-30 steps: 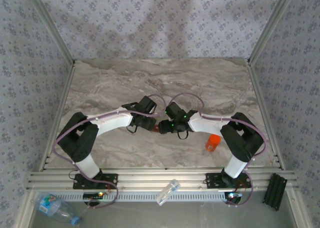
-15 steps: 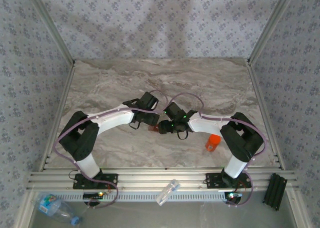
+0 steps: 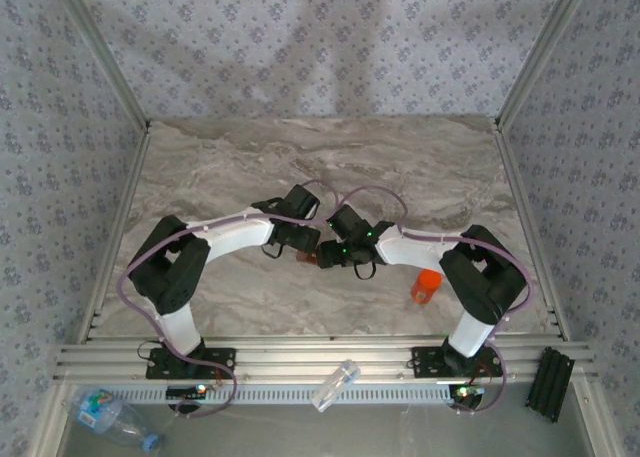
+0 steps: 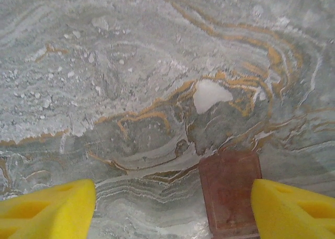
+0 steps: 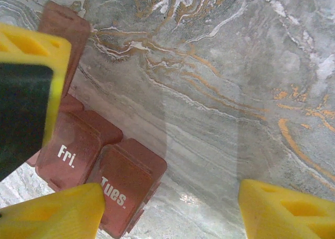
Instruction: Sort the pills into containers
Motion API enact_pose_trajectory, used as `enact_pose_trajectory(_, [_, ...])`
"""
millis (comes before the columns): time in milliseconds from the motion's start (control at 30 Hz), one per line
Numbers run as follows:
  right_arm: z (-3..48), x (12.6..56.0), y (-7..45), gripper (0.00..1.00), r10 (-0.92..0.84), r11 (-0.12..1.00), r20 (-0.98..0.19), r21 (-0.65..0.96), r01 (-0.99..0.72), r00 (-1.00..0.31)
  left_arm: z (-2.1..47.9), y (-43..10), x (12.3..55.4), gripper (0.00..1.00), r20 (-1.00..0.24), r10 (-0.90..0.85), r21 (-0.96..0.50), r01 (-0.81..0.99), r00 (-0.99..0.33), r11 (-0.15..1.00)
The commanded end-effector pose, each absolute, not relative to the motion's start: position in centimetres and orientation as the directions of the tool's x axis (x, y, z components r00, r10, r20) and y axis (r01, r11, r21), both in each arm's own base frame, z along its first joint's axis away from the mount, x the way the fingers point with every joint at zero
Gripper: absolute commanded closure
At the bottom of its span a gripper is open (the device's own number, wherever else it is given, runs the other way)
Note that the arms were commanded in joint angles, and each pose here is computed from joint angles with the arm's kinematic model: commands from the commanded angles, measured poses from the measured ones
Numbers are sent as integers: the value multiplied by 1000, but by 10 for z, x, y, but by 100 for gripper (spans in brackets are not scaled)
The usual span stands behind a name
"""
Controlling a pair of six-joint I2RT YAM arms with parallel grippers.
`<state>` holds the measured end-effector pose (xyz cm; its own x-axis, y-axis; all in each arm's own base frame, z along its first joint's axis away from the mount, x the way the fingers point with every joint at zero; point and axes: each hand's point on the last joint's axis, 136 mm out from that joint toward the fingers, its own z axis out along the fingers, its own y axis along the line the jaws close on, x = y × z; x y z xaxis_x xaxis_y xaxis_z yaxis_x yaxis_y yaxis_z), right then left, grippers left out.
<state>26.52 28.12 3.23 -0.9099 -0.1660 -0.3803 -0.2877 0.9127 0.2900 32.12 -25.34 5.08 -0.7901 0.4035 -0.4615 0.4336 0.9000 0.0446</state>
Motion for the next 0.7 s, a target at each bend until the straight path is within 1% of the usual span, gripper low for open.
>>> enact_pose_trajectory(0, [14,251,263,29,-204,938,-301,211,-274,-932,88,-263,328,22,-529,346,-20,418,-775,908])
enact_pose_trajectory(200, [49,268,267,25,-215,922,-373,226,-313,-903,132,-263,330,17,-593,255,-104,386,-764,917])
enact_pose_trajectory(367, [73,273,266,21,-223,915,-419,220,-337,-880,147,-243,327,12,-619,149,-180,324,-771,929])
enact_pose_trajectory(500, [75,266,268,17,-256,908,-415,208,-364,-873,144,-216,323,8,-614,25,-246,221,-789,944])
enact_pose_trajectory(533, [73,263,269,11,-271,906,-412,197,-375,-870,140,-208,321,7,-602,-2,-253,189,-799,949])
enact_pose_trajectory(667, [61,251,271,9,-344,895,-383,141,-423,-857,117,-180,310,5,-545,-41,-230,102,-838,968])
